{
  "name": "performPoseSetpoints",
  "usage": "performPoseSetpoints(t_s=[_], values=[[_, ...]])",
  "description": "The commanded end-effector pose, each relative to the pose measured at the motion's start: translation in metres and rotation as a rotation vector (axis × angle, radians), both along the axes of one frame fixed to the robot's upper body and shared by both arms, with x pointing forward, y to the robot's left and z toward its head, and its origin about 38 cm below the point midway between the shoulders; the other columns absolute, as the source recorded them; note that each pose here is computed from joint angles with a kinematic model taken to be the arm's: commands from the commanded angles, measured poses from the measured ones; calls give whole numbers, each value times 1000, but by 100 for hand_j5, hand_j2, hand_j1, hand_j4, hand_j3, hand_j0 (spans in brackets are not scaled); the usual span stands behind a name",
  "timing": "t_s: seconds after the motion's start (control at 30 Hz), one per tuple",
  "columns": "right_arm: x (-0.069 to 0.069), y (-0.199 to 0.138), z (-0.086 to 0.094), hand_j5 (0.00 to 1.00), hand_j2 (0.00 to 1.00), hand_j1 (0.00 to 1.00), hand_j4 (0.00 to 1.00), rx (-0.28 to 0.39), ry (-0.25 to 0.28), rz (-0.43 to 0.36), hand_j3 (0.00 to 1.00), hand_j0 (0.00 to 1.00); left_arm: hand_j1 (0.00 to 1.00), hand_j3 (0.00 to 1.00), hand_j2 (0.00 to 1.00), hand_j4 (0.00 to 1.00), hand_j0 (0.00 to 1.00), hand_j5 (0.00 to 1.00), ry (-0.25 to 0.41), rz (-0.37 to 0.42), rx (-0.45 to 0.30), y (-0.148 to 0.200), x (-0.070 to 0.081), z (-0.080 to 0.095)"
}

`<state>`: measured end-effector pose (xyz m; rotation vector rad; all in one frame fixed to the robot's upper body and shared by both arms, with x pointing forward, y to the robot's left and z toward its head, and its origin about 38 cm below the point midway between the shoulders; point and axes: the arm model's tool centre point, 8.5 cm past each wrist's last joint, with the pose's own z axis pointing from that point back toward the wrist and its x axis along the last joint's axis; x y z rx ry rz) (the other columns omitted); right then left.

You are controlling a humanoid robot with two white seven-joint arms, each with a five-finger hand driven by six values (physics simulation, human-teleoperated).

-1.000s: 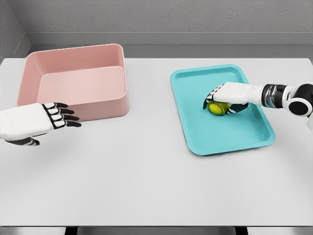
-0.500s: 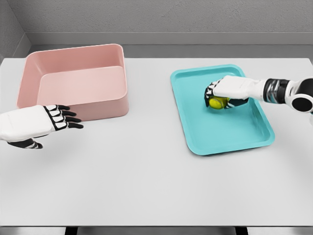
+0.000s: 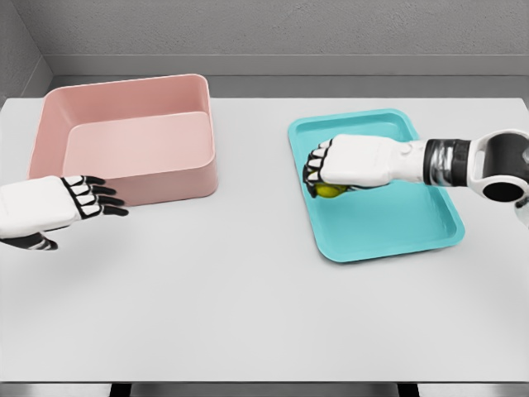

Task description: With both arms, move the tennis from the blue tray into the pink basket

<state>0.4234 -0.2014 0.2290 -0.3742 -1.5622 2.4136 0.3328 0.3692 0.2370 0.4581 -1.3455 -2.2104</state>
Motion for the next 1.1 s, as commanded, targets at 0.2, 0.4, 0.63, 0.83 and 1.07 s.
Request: performPoseSetpoints(t_s=[0.2, 0.4, 0.63, 0.83, 1.07], values=[[-14, 68, -10, 49, 49, 49, 49, 47, 18, 139, 49, 49, 100, 100, 100, 100, 100, 100, 4, 17, 7, 7, 1, 3], [-27, 101, -30, 49, 49, 49, 49, 30, 49, 213, 49, 49, 100, 100, 100, 100, 100, 100, 2, 20, 12, 9, 0, 4], [-3, 103, -51, 49, 49, 49, 49, 2, 81, 142, 49, 49, 100, 100, 100, 100, 100, 100, 0, 21, 14, 9, 0, 5], [-5, 111, -58, 49, 49, 49, 49, -10, 85, 155, 49, 49, 100, 100, 100, 100, 100, 100, 0, 20, 14, 9, 0, 6], [-9, 114, -62, 50, 50, 50, 50, -17, 93, 165, 50, 50, 100, 100, 100, 100, 100, 100, 0, 20, 15, 9, 0, 6]])
